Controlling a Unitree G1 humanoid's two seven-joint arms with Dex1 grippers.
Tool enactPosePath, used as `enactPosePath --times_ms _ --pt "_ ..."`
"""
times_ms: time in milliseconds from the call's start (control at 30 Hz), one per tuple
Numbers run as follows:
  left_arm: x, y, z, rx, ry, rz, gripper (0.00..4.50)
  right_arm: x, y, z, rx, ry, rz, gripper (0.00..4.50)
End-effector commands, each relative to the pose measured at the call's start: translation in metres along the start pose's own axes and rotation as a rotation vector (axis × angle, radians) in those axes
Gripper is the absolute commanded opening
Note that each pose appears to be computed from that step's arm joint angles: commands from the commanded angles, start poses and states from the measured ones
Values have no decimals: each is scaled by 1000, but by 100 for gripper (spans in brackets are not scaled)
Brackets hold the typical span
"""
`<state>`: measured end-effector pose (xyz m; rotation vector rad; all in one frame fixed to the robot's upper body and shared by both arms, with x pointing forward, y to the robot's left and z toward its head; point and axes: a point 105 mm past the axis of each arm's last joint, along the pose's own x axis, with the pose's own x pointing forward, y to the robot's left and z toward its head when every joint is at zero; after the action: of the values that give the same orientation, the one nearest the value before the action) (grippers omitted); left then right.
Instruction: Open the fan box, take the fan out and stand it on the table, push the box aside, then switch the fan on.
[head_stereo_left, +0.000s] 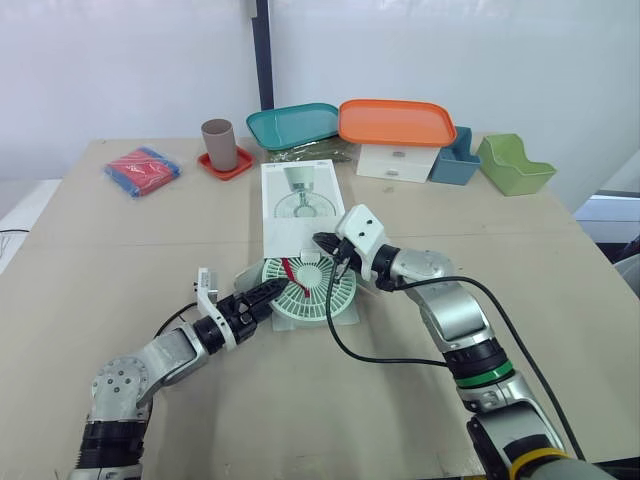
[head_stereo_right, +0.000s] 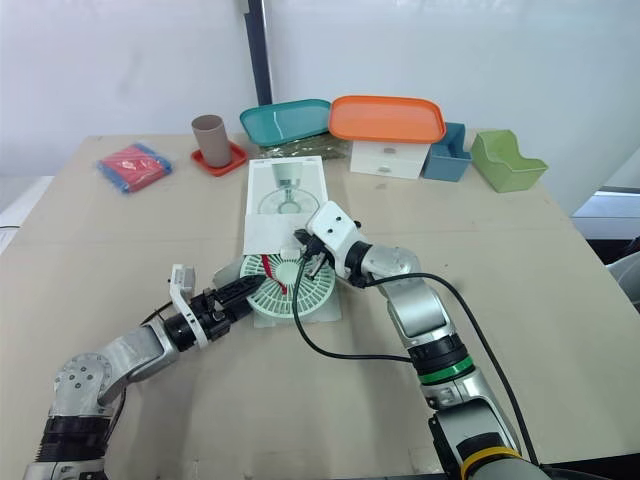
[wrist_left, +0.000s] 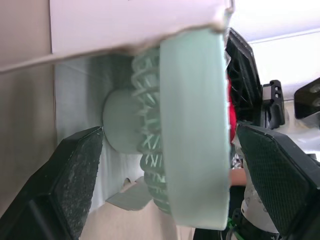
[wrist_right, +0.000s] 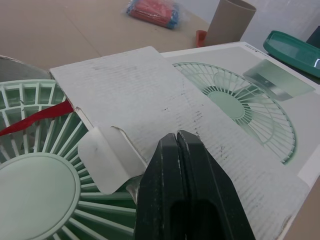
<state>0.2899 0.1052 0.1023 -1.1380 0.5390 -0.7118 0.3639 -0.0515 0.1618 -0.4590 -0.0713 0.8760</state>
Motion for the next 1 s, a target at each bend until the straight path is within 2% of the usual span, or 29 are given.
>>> enactPosePath --times_ms 33,133,233,500,633,1000 --pt "1 -11 -2 3 22 -59 337 -1 0 2 0 -8 -8 0" --pt "-1 -13 -4 3 27 -66 219 -1 3 1 1 -7 6 0" --pt "-4 -10 -6 2 19 -52 182 1 6 1 -2 -9 21 0" --pt "-21 -16 -12 0 26 -55 174 2 7 2 -11 -11 41 0" --pt "-33 -27 -24 -7 63 -75 174 2 8 1 -9 -13 44 0" --pt "-54 -39 -44 -33 67 -79 169 3 7 0 -10 -12 51 0"
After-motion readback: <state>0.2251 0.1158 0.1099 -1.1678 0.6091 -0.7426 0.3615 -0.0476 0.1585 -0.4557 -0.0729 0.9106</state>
